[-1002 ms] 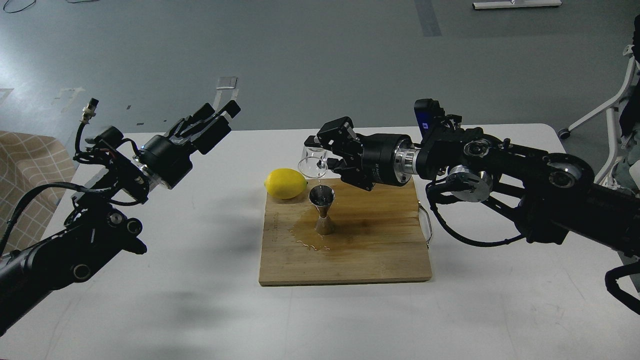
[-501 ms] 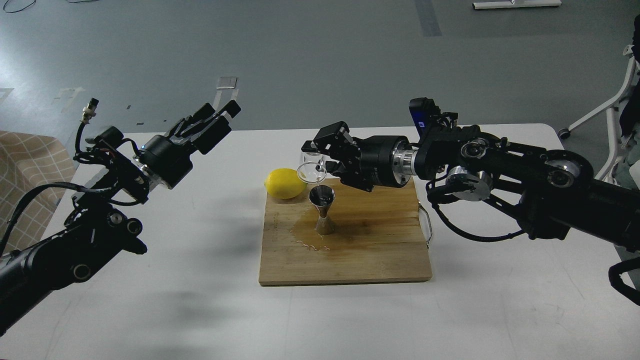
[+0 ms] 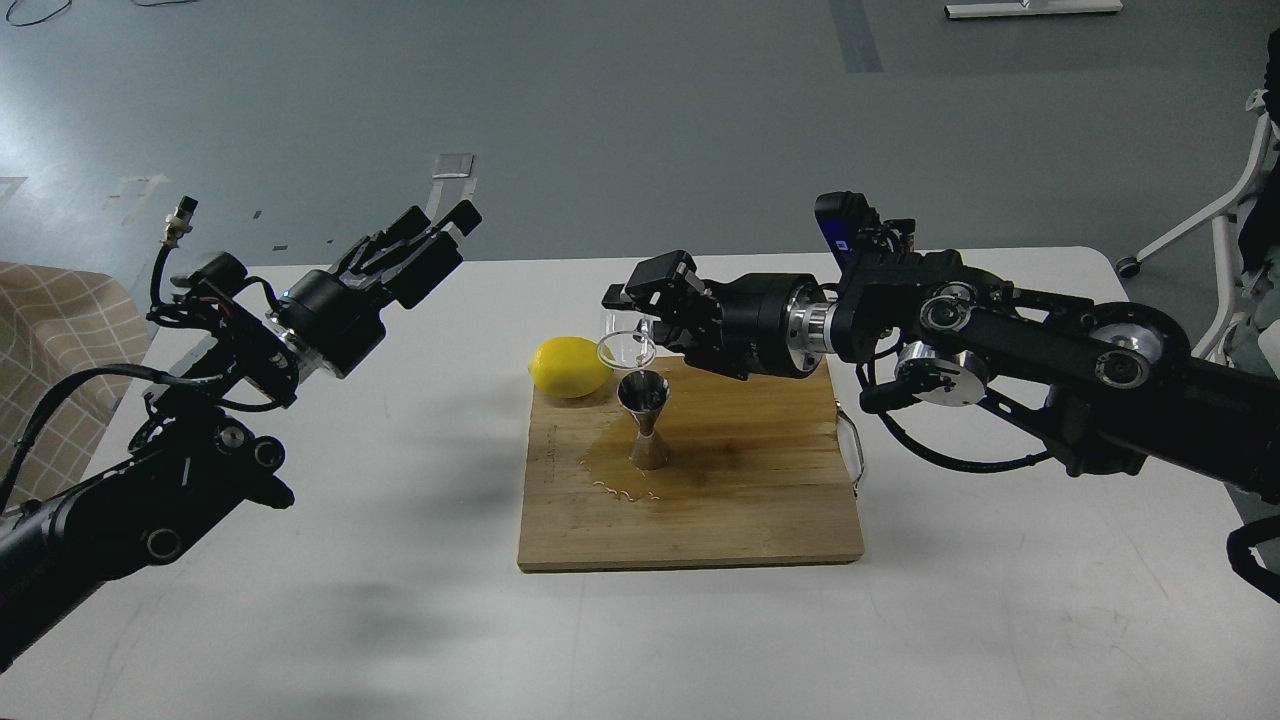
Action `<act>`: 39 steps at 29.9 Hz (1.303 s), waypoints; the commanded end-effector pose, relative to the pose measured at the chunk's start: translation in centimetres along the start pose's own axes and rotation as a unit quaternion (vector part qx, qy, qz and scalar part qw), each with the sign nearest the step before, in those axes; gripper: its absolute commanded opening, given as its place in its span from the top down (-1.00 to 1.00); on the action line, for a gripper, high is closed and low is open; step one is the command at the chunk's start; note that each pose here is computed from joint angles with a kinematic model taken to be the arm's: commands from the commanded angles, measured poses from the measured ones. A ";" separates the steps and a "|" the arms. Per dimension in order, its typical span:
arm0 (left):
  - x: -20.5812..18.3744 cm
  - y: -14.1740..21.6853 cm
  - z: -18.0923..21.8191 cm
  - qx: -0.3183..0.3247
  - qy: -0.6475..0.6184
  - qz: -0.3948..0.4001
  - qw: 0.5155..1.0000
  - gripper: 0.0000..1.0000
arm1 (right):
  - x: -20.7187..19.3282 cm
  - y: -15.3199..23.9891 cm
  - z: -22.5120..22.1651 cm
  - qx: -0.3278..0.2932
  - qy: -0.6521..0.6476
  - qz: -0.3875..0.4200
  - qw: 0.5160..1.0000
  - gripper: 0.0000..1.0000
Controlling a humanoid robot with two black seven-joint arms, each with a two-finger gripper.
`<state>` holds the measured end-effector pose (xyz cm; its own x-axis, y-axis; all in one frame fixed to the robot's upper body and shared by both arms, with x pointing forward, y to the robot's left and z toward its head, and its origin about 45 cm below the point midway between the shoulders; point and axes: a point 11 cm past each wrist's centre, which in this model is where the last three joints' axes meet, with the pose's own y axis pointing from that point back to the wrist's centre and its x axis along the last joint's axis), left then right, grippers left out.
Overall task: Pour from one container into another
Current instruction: 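Hold the glass cup tilted over the jigger with the right gripper, then tilt the glass cup back upright with the right gripper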
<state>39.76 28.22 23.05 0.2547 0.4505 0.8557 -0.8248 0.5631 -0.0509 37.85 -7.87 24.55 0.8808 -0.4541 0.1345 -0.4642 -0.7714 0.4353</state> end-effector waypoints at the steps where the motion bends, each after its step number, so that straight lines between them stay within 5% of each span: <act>1: 0.2 -0.1 0.1 -0.001 -0.002 0.001 1.000 -0.95 | 0.3 0.1 -0.1 0.001 0.026 0.006 1.000 0.50; 39: 0.2 -0.1 0.1 -0.001 -0.002 0.001 1.000 -0.95 | 0.0 0.0 -0.9 0.004 0.074 0.000 0.997 0.50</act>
<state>39.89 28.22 23.29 0.2513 0.4490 0.8575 -0.8239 0.5641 -0.0540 37.95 -7.52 25.37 0.8846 -0.3860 0.2615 -0.4648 -0.7752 0.4279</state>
